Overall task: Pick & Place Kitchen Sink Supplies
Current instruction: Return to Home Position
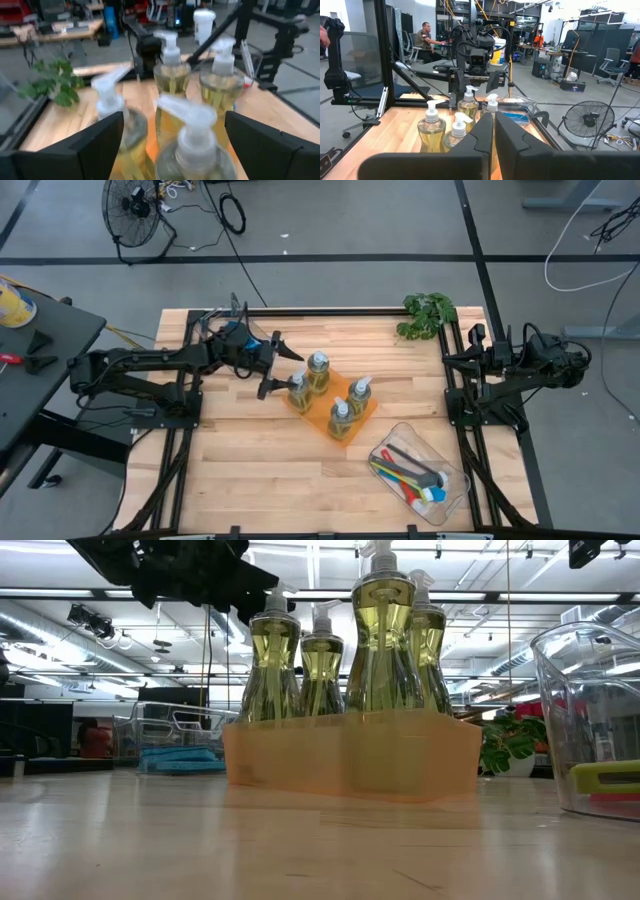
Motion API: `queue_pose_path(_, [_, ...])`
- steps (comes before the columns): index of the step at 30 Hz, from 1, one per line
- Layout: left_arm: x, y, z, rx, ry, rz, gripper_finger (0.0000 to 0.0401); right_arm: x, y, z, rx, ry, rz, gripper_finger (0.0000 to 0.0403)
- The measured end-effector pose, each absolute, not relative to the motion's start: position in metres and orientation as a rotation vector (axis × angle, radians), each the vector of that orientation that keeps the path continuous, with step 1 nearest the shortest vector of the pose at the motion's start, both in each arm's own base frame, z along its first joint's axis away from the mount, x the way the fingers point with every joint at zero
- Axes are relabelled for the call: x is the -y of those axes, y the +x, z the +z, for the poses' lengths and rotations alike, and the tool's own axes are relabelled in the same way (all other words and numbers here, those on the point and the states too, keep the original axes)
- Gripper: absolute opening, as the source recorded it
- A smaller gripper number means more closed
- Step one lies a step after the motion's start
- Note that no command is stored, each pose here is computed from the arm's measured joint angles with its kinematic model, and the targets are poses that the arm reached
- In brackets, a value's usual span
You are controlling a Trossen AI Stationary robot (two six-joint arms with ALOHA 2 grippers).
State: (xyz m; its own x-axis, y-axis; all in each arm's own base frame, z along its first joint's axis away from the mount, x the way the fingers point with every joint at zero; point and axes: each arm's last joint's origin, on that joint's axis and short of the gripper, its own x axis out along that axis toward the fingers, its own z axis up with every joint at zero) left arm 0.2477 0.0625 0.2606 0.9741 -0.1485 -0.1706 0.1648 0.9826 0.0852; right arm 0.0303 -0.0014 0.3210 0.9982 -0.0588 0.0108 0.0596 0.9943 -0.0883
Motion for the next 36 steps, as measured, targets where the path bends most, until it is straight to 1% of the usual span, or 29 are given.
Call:
queue_pose_path(6, [-0.066,0.231,0.271,-0.18,0.095,-0.101,0.0351,0.001,0.03,0.321,0.009,-0.089,-0.059,0.0021])
queue_pose_path(18, [-0.048,0.193,0.298,-0.146,0.066,-0.056,0.035,0.001,0.03,0.321,0.009,-0.089,-0.059,0.0021])
queue_pose_path(26, [-0.034,0.181,0.303,-0.14,0.045,-0.093,0.0348,0.001,0.03,0.321,0.008,-0.089,-0.059,0.0021])
queue_pose_path(30, [-0.026,0.174,0.286,-0.113,0.024,-0.099,0.0324,0.001,0.03,0.321,0.008,-0.089,-0.06,0.0021])
queue_pose_path(36, [-0.018,0.165,0.253,-0.092,-0.144,-0.136,0.0251,0.001,0.03,0.321,0.008,-0.089,-0.059,0.0021])
